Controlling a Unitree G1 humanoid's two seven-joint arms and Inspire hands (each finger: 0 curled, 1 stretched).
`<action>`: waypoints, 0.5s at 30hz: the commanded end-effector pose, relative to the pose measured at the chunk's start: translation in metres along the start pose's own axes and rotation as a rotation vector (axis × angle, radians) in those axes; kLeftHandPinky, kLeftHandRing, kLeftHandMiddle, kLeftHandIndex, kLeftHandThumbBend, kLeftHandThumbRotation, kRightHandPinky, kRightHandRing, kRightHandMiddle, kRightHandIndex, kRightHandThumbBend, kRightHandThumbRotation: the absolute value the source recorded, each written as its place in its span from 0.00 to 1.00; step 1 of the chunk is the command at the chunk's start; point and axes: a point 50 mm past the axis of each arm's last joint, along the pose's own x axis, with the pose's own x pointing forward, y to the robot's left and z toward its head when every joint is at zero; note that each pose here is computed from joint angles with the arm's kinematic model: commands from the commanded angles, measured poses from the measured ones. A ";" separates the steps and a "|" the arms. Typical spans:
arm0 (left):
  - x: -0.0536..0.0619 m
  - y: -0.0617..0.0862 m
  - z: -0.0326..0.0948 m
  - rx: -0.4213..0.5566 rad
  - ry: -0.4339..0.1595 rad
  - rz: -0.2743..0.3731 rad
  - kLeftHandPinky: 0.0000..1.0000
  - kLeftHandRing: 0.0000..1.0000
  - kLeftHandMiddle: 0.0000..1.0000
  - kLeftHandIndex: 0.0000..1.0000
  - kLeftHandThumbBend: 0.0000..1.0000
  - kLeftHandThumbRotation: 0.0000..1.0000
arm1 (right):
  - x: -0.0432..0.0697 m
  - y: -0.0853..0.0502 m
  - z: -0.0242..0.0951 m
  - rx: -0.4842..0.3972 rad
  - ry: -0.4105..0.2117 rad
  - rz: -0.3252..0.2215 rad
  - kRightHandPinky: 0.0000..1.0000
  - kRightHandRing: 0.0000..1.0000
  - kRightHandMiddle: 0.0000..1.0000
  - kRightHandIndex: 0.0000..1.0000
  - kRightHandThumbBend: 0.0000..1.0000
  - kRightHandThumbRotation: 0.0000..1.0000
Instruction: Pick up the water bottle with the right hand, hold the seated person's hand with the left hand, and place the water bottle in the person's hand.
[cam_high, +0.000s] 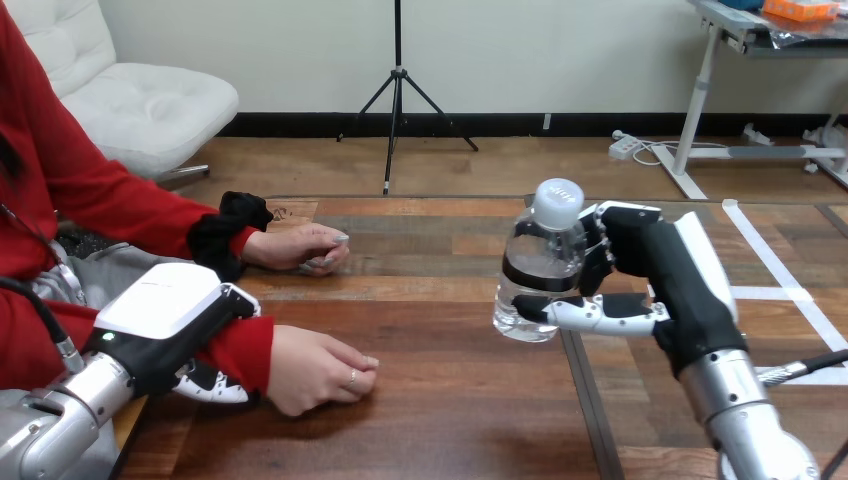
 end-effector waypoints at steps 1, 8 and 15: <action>0.031 0.034 0.028 -0.040 -0.153 0.200 0.30 0.35 0.40 0.42 0.67 0.20 | 0.027 -0.002 0.027 0.001 -0.143 -0.038 0.32 0.38 0.45 0.44 0.82 0.00; 0.033 0.035 0.035 -0.049 -0.186 0.207 0.29 0.34 0.40 0.42 0.66 0.20 | 0.031 0.002 0.026 -0.002 -0.147 -0.034 0.31 0.37 0.44 0.44 0.83 0.00; 0.036 0.038 0.043 -0.052 -0.222 0.218 0.29 0.34 0.40 0.42 0.66 0.20 | 0.035 0.005 0.026 -0.013 -0.146 -0.035 0.30 0.36 0.44 0.44 0.84 0.00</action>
